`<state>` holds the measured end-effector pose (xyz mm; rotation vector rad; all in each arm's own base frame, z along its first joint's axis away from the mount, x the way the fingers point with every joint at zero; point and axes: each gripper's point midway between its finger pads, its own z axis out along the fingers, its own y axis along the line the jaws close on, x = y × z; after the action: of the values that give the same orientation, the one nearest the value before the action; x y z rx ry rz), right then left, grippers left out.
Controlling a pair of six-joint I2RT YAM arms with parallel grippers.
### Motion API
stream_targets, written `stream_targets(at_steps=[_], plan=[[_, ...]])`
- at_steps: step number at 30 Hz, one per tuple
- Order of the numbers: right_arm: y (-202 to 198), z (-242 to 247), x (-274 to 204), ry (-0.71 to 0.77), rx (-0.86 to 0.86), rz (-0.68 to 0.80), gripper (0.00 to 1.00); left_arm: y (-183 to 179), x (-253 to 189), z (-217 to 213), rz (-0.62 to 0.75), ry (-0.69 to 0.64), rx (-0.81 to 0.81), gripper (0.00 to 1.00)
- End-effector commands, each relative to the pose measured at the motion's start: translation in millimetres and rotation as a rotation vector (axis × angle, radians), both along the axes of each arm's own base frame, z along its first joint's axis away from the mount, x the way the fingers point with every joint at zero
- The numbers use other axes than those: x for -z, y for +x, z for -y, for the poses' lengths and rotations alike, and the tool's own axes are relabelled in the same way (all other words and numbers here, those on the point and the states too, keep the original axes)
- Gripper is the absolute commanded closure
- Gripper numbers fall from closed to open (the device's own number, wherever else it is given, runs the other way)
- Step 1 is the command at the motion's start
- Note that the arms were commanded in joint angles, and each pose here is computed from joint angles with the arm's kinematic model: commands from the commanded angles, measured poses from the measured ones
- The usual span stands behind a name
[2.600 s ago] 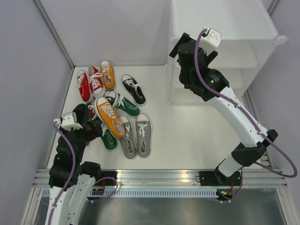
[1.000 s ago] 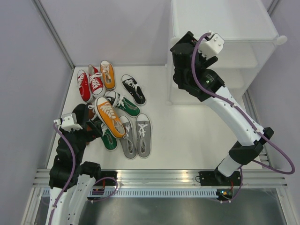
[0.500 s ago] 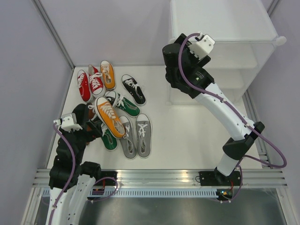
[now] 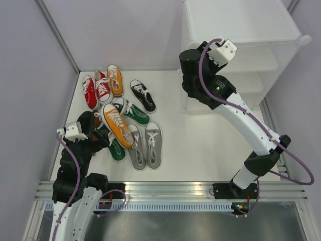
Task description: Place and organize the shoes in the shoe cabinet
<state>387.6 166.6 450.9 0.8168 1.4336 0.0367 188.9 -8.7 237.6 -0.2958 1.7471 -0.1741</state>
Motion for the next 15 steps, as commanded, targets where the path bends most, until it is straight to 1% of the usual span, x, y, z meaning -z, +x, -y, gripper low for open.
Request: stream_targets(at_steps=[1,8,11,15], plan=[[-15,23,6,-0.084,0.019,-0.068,0.38,2,-8,0,0.039,-0.038,-0.015,0.0],[-37,33,17,-0.143,-0.059,-0.142,0.38,2,-8,-1,0.038,-0.038,-0.022,0.0],[-54,45,19,-0.166,-0.094,-0.165,0.38,2,-8,-2,0.037,-0.038,-0.025,0.0],[-73,61,37,-0.22,-0.109,-0.23,0.39,2,-8,-2,0.039,-0.038,-0.029,0.0]])
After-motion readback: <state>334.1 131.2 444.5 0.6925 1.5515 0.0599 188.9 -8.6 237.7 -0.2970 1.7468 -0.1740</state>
